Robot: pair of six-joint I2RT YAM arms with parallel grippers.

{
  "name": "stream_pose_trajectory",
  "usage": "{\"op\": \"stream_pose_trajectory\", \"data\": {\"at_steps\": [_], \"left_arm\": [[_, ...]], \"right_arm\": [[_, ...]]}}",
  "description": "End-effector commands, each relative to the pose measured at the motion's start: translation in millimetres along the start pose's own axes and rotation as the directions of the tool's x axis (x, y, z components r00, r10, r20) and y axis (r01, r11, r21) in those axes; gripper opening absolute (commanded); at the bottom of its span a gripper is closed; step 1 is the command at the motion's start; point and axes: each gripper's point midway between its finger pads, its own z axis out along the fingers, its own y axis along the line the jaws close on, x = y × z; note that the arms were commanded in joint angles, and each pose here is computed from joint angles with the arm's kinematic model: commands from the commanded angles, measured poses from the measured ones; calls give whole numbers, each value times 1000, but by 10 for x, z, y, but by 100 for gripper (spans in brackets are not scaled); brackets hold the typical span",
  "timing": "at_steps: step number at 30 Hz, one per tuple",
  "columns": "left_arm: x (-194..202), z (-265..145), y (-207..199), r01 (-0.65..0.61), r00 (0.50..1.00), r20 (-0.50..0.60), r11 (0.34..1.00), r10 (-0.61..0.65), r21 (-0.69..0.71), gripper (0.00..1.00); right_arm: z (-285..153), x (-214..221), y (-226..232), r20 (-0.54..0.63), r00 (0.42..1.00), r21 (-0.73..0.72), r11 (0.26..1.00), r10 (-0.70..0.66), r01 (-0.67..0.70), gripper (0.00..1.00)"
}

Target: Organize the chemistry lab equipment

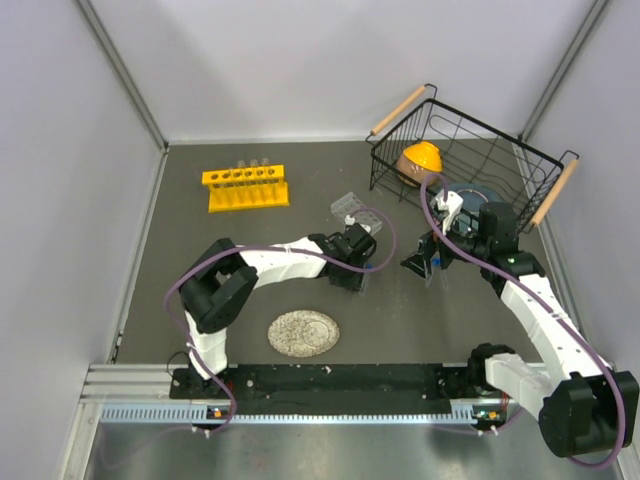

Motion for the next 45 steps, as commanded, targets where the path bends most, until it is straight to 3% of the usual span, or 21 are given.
{"op": "stream_pose_trajectory", "data": {"at_steps": [1, 15, 24, 28, 34, 39, 40, 41, 45], "left_arm": [[-56, 29, -46, -19, 1000, -5, 1000, 19, -10, 37], [-13, 7, 341, -59, 998, -19, 972, 57, -226, 18], [-187, -266, 317, -21, 996, 82, 979, 38, -203, 8], [-263, -450, 169, 23, 986, 164, 996, -8, -88, 7], [-429, -829, -195, 54, 939, 323, 978, -119, 203, 6], [-564, -1214, -607, -5, 877, 418, 868, -234, 497, 6], [-600, -1279, -645, -9, 866, 430, 851, -256, 526, 6], [-611, -1305, -682, -10, 861, 430, 835, -273, 550, 6], [-666, -1451, -836, -11, 831, 428, 758, -357, 652, 6]], "right_arm": [[-40, -168, -34, 46, 998, 18, 999, -43, 42, 99], [-41, -162, -27, 46, 998, 15, 999, -45, 44, 99], [-20, -130, 56, 45, 999, -41, 999, -28, 30, 99], [18, -106, 136, 36, 999, -103, 995, 12, -8, 99], [101, -112, 290, 9, 991, -239, 962, 136, -130, 99], [146, -265, 412, 12, 946, -336, 893, 323, -300, 99], [162, -326, 408, 57, 946, -352, 894, 318, -279, 99], [154, -377, 434, 51, 916, -360, 863, 399, -356, 99], [131, -454, 396, 121, 858, -321, 838, 499, -442, 98]]}}
